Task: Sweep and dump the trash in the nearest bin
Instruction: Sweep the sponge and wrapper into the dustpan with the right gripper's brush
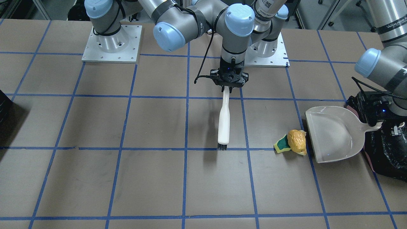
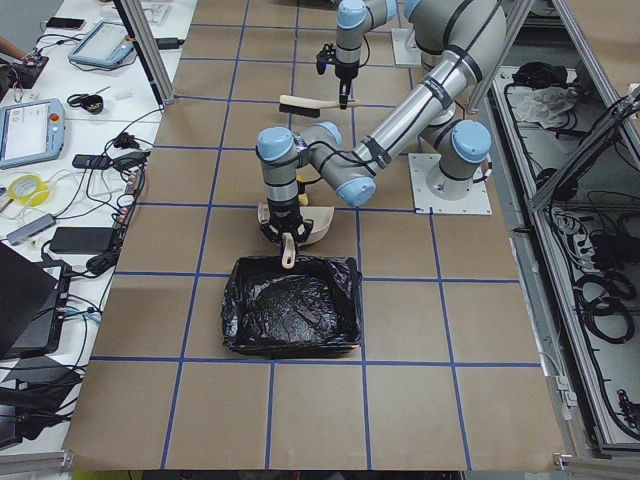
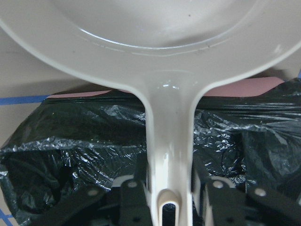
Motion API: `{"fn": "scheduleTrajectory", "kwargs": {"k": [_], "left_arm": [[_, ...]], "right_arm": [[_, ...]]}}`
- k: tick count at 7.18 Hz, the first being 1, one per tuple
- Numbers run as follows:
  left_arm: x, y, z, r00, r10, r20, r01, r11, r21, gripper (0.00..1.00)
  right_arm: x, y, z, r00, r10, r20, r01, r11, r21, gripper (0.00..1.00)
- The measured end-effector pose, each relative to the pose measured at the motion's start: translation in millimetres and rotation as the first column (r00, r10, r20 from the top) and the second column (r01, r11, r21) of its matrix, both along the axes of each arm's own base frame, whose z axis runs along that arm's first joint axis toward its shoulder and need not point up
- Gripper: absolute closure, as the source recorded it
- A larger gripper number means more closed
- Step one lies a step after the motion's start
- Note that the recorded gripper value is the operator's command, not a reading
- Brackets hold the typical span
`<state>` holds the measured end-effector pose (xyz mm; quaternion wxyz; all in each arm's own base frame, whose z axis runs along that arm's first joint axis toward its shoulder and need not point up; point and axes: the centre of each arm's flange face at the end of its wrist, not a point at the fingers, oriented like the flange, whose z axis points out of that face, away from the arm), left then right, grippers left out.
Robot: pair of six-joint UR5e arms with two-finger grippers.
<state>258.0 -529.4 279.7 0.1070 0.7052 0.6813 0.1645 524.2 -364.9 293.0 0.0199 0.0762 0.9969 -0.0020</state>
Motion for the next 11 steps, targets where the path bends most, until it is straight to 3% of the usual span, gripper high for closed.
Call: {"fn": "scheduleTrajectory", "kwargs": {"k": [7,11], "left_arm": [[-2,-4,-23,1.0,0.024,-0.003,-0.024,1.0,-0.004,1.0],[-12,-8,-25,0.999,0.05,-0.001,-0.05,0.999,-0.018,1.0]], "right_arm": [[132,-20,-39,0.992,-0.065,0.108,0.065,0.998,0.006,1.0],[175,-25,-69,0.991,0.022,0.131,-0.022,1.0,-0.003,1.0]]}}
